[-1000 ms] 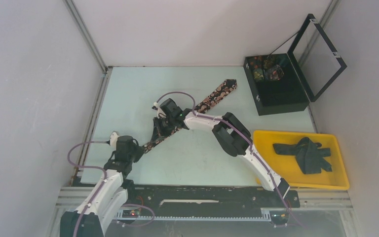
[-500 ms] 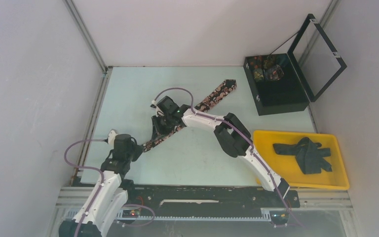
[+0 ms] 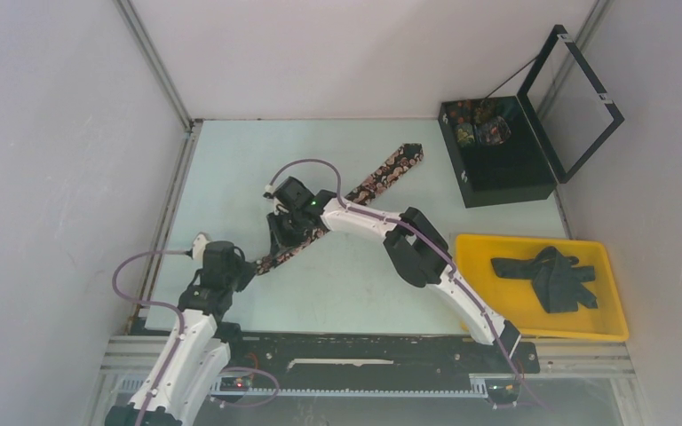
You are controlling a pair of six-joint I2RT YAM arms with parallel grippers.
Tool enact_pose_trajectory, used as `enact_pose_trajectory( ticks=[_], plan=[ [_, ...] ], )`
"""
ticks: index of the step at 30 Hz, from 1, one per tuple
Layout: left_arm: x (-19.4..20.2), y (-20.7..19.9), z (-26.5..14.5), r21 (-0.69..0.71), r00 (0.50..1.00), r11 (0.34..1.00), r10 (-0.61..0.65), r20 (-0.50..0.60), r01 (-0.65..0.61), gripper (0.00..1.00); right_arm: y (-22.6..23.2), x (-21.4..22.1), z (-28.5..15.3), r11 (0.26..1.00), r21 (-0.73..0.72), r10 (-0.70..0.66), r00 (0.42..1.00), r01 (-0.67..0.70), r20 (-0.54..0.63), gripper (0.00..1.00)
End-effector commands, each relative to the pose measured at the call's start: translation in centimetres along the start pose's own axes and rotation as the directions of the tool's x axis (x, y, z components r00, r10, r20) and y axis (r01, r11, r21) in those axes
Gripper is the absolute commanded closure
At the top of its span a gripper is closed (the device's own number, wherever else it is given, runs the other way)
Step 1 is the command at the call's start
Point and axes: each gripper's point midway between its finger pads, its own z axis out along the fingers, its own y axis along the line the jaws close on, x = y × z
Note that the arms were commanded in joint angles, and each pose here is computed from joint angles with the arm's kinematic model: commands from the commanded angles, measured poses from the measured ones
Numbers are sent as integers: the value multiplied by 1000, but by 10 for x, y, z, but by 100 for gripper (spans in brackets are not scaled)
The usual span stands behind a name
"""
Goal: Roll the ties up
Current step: Roll the tie at the center of the board.
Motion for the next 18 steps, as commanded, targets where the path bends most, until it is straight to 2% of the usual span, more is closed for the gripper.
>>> enact_pose_trajectory(
  ticks=[1, 18],
  plan=[
    [-16, -14, -9, 27, 999, 999, 21, 44, -22, 100, 27, -16, -10, 998, -31, -58, 997, 60, 52, 83],
    [-28, -31, -22, 57, 999, 998, 4, 50, -7, 100, 35, -2, 4, 997, -45, -60, 998, 61, 27, 84]
  ],
)
